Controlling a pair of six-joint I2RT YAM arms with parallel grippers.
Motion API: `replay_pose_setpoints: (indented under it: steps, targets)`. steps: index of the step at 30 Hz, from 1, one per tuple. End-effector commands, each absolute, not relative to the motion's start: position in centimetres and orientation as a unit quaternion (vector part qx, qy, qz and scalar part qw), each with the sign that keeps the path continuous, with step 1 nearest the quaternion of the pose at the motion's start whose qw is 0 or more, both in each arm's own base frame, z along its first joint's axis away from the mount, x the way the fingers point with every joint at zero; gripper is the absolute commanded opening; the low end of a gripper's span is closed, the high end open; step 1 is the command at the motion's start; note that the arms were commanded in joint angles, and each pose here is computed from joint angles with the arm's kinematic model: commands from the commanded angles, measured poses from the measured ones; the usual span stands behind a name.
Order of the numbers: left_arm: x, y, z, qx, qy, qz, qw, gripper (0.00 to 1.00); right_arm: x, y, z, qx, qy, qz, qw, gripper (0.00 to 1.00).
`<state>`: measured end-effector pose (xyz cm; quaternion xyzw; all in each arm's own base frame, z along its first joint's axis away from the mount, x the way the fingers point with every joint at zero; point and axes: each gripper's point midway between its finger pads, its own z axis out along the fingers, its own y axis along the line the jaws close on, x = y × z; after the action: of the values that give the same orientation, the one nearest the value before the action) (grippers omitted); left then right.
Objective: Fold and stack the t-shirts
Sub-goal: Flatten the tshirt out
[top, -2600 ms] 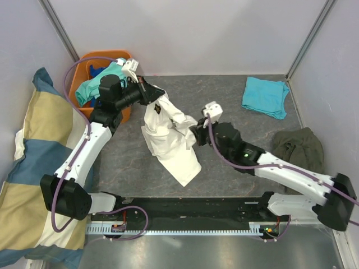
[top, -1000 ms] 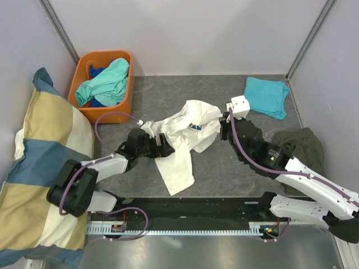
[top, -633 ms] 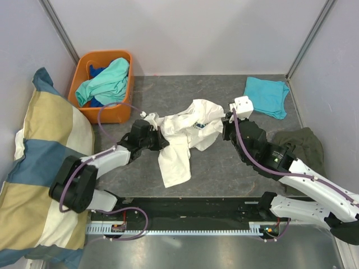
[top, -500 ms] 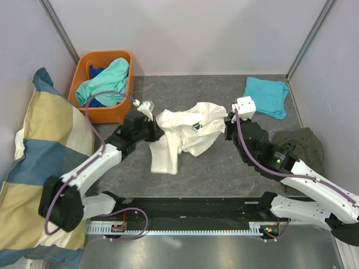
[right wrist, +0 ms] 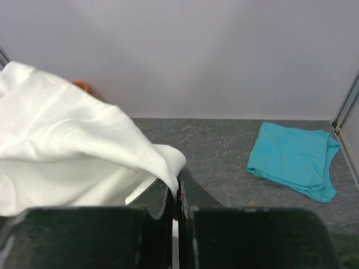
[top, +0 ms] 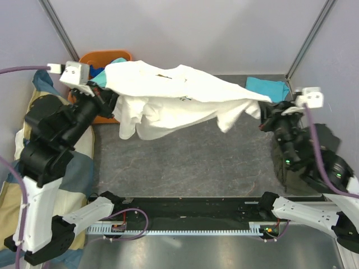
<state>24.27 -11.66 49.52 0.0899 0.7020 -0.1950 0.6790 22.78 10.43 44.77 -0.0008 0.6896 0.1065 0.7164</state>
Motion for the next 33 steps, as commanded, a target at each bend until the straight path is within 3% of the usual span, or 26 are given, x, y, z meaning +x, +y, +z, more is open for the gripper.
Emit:
replay_pose_setpoints:
  steps: [1,9,15,18,23,24,26,27,29,30,31,32,33]
  targets:
    - [20.1,-10.9,50.7,0.141,0.701,-0.201,0.67,0.02,20.1,6.9,48.0,0.004,0.68,0.116,0.724,0.0]
    - [14.4,-13.5,48.2,0.22,0.722,-0.296,0.586,0.02,17.8,9.7,45.4,-0.065,0.724,0.192,0.66,0.0]
    - [15.0,-14.9,47.9,0.26,0.714,-0.304,0.574,0.02,17.0,12.5,41.6,-0.103,0.747,0.232,0.614,0.0]
    - [20.3,-16.5,44.0,0.269,0.747,-0.269,0.545,0.02,17.7,12.4,39.5,-0.084,0.757,0.216,0.611,0.0]
    - [32.9,-21.3,37.9,0.296,0.758,-0.219,0.538,0.02,19.1,12.3,37.0,-0.036,0.765,0.199,0.611,0.0]
    - [36.2,-22.7,34.2,0.308,0.775,-0.208,0.51,0.02,19.3,12.2,35.9,-0.03,0.77,0.19,0.608,0.0]
    - [40.8,-24.7,32.4,0.312,0.771,-0.201,0.517,0.02,19.9,11.7,35.4,-0.003,0.769,0.179,0.614,0.0]
    - [43.9,-26.4,27.0,0.317,0.797,-0.199,0.474,0.02,20.2,11.8,34.4,-0.001,0.773,0.17,0.611,0.0]
    - [47.5,-28.5,26.9,0.325,0.785,-0.207,0.485,0.02,20.7,12.0,32.7,-0.001,0.784,0.15,0.603,0.0]
    - [49.7,-30.0,21.0,0.331,0.806,-0.215,0.441,0.02,20.9,12.3,32.0,-0.005,0.788,0.145,0.598,0.0]
    - [50.9,-30.8,20.2,0.332,0.805,-0.22,0.44,0.02,21.1,12.5,31.2,-0.008,0.793,0.137,0.593,0.0]
    - [52.7,-31.9,21.2,0.332,0.793,-0.225,0.459,0.23,21.5,13.1,29.4,-0.017,0.805,0.122,0.58,0.0]
    - [54.1,-32.4,17.2,0.327,0.809,-0.222,0.435,0.42,21.6,13.5,28.7,-0.02,0.809,0.121,0.575,0.0]
